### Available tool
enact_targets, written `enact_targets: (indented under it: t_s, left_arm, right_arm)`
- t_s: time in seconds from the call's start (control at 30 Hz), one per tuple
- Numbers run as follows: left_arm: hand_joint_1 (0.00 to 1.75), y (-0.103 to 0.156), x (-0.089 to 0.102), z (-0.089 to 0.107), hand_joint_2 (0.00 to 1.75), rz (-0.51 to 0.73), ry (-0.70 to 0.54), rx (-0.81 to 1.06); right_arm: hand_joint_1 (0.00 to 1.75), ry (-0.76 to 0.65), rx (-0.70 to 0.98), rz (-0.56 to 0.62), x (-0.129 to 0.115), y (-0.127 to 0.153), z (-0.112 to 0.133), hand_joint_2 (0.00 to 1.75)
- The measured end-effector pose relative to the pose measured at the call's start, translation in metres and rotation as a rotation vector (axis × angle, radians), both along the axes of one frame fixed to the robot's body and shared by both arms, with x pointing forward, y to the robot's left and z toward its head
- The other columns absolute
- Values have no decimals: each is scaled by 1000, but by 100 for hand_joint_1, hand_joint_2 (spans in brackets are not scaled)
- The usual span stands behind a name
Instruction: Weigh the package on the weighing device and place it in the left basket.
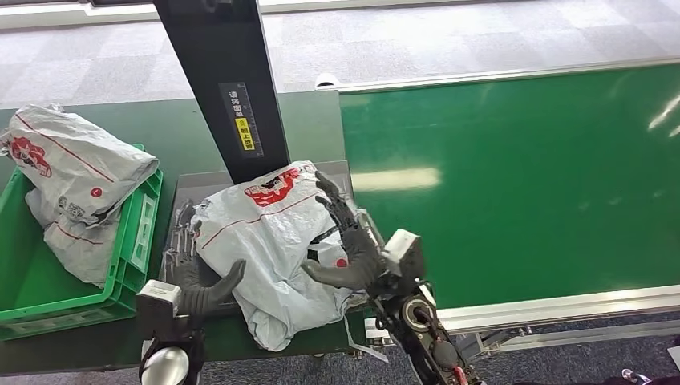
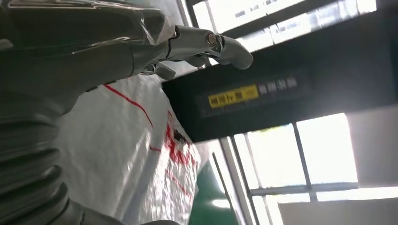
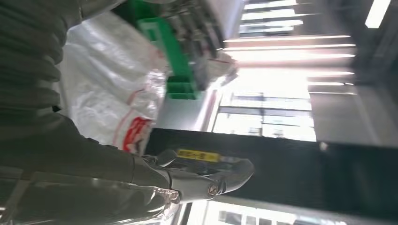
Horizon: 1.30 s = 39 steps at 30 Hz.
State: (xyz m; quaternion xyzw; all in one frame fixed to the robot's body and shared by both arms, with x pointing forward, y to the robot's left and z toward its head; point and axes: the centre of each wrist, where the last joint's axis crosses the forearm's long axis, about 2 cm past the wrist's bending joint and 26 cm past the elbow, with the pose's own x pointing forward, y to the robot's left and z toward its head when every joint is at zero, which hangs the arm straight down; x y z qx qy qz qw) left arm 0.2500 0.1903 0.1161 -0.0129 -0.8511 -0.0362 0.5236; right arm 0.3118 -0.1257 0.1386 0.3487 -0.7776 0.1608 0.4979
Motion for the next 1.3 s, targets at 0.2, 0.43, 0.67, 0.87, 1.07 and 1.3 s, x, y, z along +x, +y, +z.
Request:
enact_targets:
  t_s: [0.2,0.43,0.67,0.87,1.07,1.3]
  left_arm:
    - [0,-30,9,22,175,-146,-81,253]
    - [0,-73,45,23,175,-183,-146,709]
    - [0,-84,56,7,175,-243,-121,792]
    - [0,-85,58,1,175,-259,-103,811]
    - [0,-87,61,-3,175,-266,-82,896]
    - [134,-106,79,-21,175,-270,-85,1357]
  right_arm:
    - [0,10,290,-47,-4,-45,12,175]
    - [0,-11,399,-109,-6,-81,16,175]
    - [0,-16,417,-145,-6,-90,15,175]
    - [0,-16,422,-158,-6,-93,14,175]
    - [0,-17,422,-163,-7,-94,13,175]
    - [0,-19,388,-208,-14,-98,5,175]
